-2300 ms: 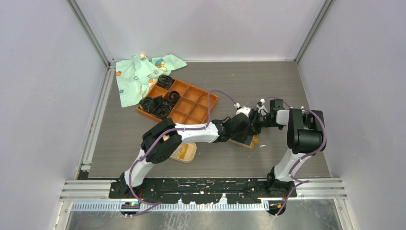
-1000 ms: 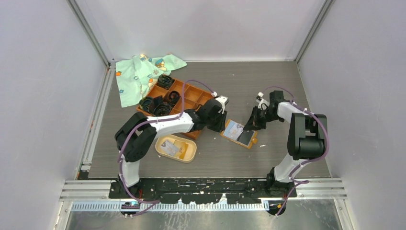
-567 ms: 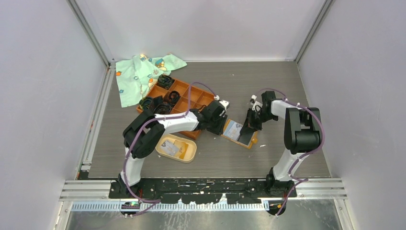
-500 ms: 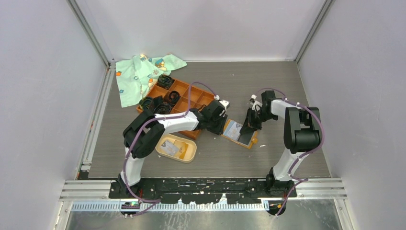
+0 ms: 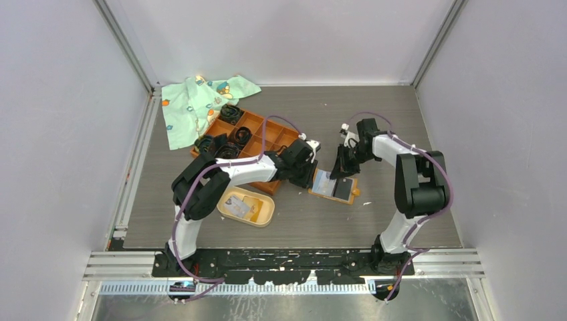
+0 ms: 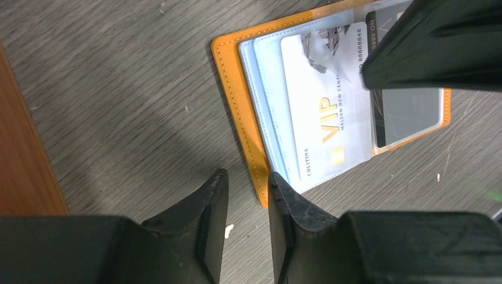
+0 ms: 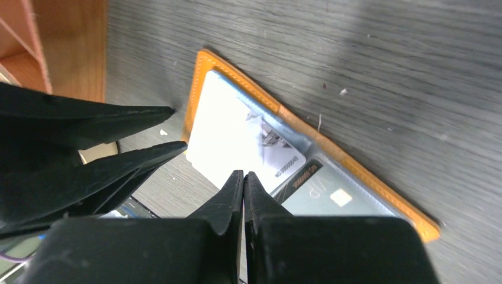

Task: Put the credit cards into the card holder
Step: Insert the credit card into the card holder.

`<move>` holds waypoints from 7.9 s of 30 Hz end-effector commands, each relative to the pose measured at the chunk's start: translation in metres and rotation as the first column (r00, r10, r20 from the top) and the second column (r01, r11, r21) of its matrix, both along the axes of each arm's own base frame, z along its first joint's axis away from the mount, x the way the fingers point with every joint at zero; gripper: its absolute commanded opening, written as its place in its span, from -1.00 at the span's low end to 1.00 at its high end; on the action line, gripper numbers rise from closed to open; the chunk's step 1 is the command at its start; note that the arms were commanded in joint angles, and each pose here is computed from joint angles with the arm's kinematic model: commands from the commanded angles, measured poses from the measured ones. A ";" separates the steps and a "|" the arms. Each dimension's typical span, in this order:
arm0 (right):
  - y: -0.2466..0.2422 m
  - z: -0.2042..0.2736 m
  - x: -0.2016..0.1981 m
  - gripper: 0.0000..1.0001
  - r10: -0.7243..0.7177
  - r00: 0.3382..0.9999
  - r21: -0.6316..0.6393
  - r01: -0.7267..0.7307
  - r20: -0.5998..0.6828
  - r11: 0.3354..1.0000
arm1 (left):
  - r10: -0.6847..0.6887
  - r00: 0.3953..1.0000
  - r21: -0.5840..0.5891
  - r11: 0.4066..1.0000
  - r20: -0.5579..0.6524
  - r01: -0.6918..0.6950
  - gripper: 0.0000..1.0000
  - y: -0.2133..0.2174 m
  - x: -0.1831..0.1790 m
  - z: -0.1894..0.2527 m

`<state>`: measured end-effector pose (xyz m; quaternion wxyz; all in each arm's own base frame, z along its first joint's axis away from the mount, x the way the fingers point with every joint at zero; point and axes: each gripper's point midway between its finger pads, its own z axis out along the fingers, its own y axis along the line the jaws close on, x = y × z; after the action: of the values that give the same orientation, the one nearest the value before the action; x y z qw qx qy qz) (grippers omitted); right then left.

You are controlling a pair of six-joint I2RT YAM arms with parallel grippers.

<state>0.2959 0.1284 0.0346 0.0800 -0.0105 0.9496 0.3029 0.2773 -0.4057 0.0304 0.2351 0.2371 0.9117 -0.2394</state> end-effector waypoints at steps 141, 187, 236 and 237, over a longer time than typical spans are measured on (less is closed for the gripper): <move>-0.005 -0.027 -0.016 -0.91 0.291 0.954 -0.237 -0.298 -0.065 0.925 | 0.114 0.976 -0.521 0.830 -0.186 -0.197 -0.38 -0.033 -0.017 0.056; 0.001 -0.015 -0.011 -0.90 0.295 0.955 -0.212 -0.293 -0.023 0.933 | 0.122 0.964 -0.509 0.830 -0.237 -0.230 -0.34 -0.051 -0.014 0.052; 0.045 0.190 -0.060 0.99 0.240 0.514 0.146 -0.601 0.824 0.786 | 0.078 0.934 -0.114 0.993 0.349 -0.040 0.53 0.136 -0.051 0.132; 0.047 0.185 -0.062 0.99 0.247 0.514 0.148 -0.611 0.821 0.778 | 0.099 0.939 -0.112 0.992 0.331 -0.065 0.50 0.145 -0.055 0.126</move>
<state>0.2430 0.1651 0.2182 0.3757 -0.3135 0.7417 0.4587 0.2337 -0.3166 0.2172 0.4674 0.2420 0.7897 -0.3153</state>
